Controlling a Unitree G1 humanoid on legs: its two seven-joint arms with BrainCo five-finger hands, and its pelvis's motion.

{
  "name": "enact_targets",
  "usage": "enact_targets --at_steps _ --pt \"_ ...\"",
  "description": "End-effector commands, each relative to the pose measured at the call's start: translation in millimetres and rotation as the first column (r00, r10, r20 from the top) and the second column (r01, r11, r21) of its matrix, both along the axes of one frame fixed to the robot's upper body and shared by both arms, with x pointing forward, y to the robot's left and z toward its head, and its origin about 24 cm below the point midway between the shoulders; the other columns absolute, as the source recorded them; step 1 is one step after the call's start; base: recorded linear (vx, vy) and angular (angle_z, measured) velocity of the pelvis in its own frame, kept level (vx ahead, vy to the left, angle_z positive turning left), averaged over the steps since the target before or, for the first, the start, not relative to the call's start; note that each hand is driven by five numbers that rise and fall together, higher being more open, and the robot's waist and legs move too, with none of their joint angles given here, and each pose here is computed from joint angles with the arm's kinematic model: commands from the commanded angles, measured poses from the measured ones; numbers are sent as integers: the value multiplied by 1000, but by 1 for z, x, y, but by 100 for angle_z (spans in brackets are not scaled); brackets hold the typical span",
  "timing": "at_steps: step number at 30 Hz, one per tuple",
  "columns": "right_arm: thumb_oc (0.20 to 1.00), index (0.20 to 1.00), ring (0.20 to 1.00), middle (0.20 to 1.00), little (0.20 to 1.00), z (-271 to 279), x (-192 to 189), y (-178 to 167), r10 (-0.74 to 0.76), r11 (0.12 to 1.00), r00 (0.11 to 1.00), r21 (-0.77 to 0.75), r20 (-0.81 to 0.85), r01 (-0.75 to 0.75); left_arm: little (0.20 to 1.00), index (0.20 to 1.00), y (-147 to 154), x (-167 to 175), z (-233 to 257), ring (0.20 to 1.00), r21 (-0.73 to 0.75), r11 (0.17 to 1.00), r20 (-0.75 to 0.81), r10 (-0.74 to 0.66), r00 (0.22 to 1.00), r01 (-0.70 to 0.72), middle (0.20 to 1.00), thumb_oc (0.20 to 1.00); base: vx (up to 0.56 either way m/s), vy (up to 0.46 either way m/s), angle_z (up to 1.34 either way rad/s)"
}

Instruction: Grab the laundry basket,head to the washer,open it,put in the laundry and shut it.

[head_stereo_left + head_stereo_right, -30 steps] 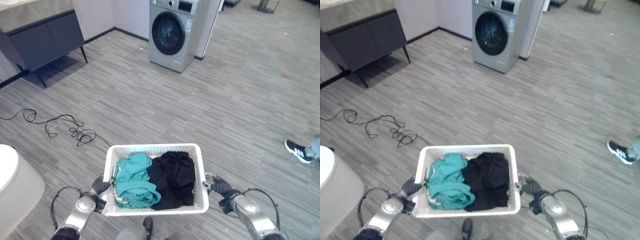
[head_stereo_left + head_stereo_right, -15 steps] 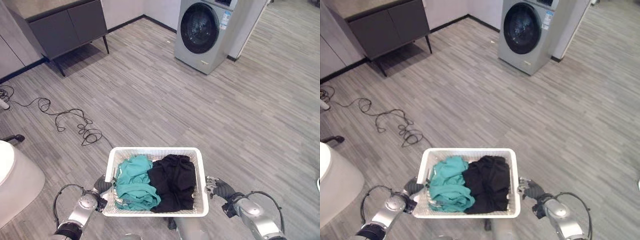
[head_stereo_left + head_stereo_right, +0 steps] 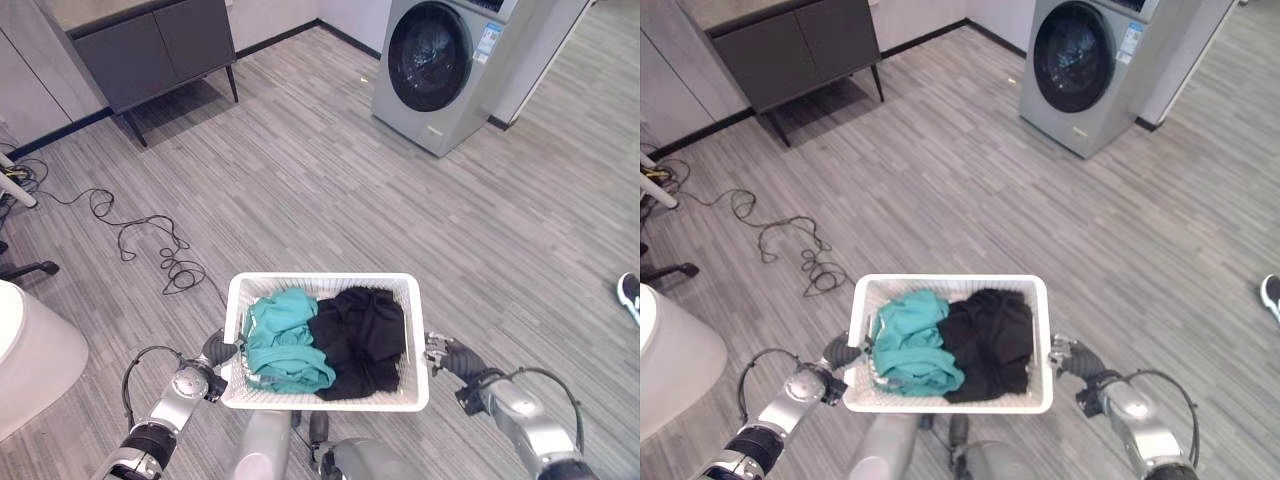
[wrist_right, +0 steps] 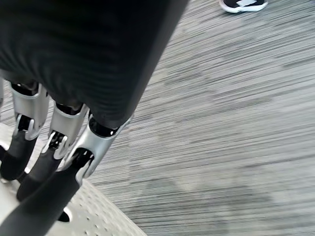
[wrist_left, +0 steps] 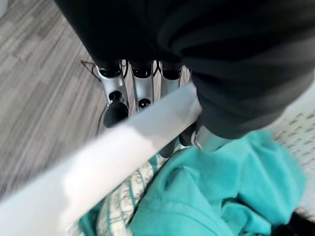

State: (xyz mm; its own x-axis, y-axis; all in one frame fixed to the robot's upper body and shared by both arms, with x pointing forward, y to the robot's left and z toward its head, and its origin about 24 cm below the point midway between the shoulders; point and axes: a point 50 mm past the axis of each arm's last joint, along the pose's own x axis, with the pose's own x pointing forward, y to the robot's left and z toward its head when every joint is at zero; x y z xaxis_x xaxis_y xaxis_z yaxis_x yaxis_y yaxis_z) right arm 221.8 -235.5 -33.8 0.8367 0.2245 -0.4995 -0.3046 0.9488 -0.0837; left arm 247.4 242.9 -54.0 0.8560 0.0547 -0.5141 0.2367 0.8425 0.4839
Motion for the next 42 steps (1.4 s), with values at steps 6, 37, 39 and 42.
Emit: enact_targets --at_steps 6,37,39,42 --pt "200 200 200 200 200 30 20 52 187 974 963 95 195 -208 200 200 31 -8 22 200 25 999 106 42 994 -45 200 200 532 164 -44" --pt "200 200 200 200 200 41 21 43 160 974 964 122 211 -189 200 200 10 13 20 200 23 1000 100 -2 995 -1 200 200 331 -96 23" --pt "200 200 200 200 200 46 25 46 169 971 958 126 234 -202 200 200 9 19 24 200 27 1000 111 -15 994 12 200 200 283 -152 -15" --pt "200 200 200 200 200 53 27 53 188 963 942 136 278 -232 200 200 15 19 27 200 57 998 122 -18 992 11 200 200 390 -80 -54"
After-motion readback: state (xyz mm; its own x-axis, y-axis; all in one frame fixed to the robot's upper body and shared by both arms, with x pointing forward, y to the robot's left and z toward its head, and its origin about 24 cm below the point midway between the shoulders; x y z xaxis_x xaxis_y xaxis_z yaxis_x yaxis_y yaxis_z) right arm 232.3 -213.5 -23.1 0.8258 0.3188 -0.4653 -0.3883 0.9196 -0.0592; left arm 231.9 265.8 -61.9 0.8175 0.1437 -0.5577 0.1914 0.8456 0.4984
